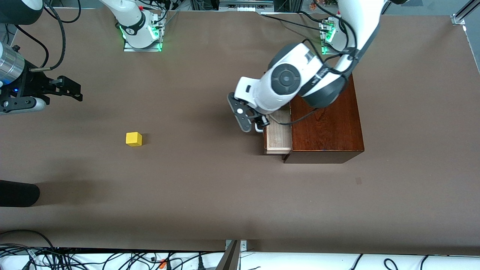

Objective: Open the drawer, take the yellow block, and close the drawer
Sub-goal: 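Move the left gripper to the open drawer's front, then push the drawer shut into the box with the left gripper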

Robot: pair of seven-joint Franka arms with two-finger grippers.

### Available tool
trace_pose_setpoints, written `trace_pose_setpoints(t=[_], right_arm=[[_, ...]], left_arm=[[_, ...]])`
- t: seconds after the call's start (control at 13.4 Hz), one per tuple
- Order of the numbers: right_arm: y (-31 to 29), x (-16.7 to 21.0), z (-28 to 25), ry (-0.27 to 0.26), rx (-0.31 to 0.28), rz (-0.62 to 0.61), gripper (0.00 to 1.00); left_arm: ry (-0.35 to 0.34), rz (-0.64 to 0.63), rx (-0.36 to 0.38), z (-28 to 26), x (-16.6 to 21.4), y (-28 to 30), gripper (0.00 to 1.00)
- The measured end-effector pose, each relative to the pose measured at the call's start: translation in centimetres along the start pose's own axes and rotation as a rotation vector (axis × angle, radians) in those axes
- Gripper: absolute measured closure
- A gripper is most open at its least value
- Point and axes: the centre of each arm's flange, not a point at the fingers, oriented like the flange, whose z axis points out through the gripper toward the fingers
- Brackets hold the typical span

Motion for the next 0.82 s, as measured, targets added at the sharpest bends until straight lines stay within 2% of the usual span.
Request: trace_pose_setpoints(t=[0.22, 0.37, 0.6, 0.82], right_arm=[[0.0, 0.0, 0.0, 0.0, 0.0, 0.0, 0.0], [0.0, 0.0, 0.0, -0.001, 0.0, 0.0, 0.0], [0.0, 0.0, 0.0, -0.001, 0.0, 0.0, 0.0], [0.1, 0.0, 0.0, -0.002, 0.0, 0.003, 0.0]], left_arm=[[-0.109, 0.215, 0.156, 2.4, 2.1, 4.6, 0.74], [-0.164, 0.331, 0.197, 5.2, 3.2, 6.9, 0.97], [-0.211, 0.42, 0.18, 7.9, 2.6, 4.9, 0.99], [-0.244, 0.428, 0.158, 9.1, 0.8, 1.6, 0.99]])
